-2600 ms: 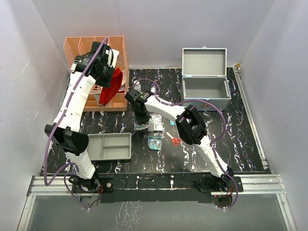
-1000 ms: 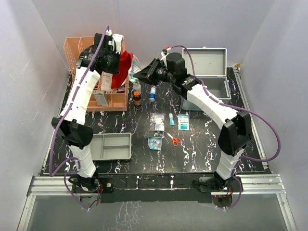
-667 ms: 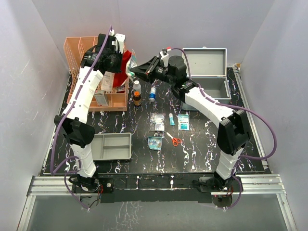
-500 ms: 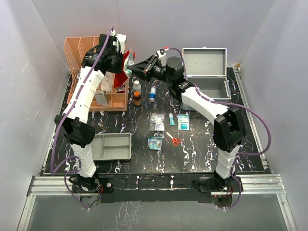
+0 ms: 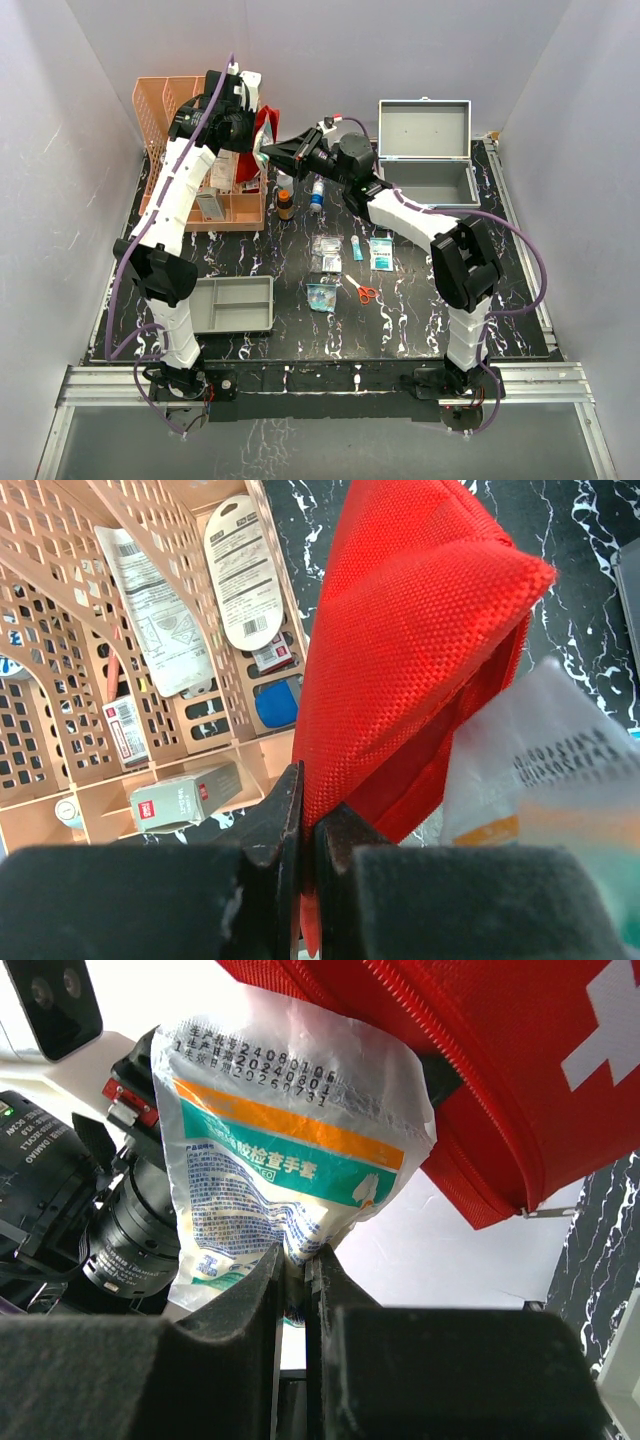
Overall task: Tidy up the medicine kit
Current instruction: Place the medical item at the medicine pouch.
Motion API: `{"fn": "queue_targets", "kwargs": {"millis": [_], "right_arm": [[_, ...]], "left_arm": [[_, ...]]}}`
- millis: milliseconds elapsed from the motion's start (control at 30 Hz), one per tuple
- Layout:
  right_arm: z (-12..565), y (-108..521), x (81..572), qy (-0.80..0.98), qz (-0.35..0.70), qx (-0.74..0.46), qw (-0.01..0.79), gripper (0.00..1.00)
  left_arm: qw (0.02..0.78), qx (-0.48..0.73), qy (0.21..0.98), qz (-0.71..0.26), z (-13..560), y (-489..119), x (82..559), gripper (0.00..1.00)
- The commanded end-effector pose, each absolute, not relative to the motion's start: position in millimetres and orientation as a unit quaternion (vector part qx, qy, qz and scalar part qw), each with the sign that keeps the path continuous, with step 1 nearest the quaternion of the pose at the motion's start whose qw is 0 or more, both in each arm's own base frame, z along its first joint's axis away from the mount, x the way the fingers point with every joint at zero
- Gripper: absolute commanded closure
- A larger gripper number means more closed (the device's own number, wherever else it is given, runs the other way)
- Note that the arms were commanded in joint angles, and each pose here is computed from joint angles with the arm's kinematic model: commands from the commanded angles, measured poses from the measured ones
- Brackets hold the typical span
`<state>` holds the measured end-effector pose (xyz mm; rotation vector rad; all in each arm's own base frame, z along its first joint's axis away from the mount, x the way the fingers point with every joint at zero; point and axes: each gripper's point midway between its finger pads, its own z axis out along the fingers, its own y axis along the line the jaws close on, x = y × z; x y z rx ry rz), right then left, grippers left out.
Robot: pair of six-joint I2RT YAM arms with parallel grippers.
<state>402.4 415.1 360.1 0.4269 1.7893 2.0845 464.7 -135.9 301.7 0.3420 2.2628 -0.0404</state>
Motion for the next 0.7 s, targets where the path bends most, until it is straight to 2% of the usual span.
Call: {"fn": "queue_targets", "kwargs": {"millis": [0, 667], "right_arm": [[385, 413, 400, 0.597, 0.768, 0.132, 0.190, 1.00], [356, 402, 426, 0.624, 0.738, 0.167, 0.195, 1.00]], "left_arm": [[0.428, 0.139, 0.892, -0.040, 325, -142, 454, 1.00], [0.410, 0.157, 0.895, -0.082, 331, -153, 436, 1.00]]}}
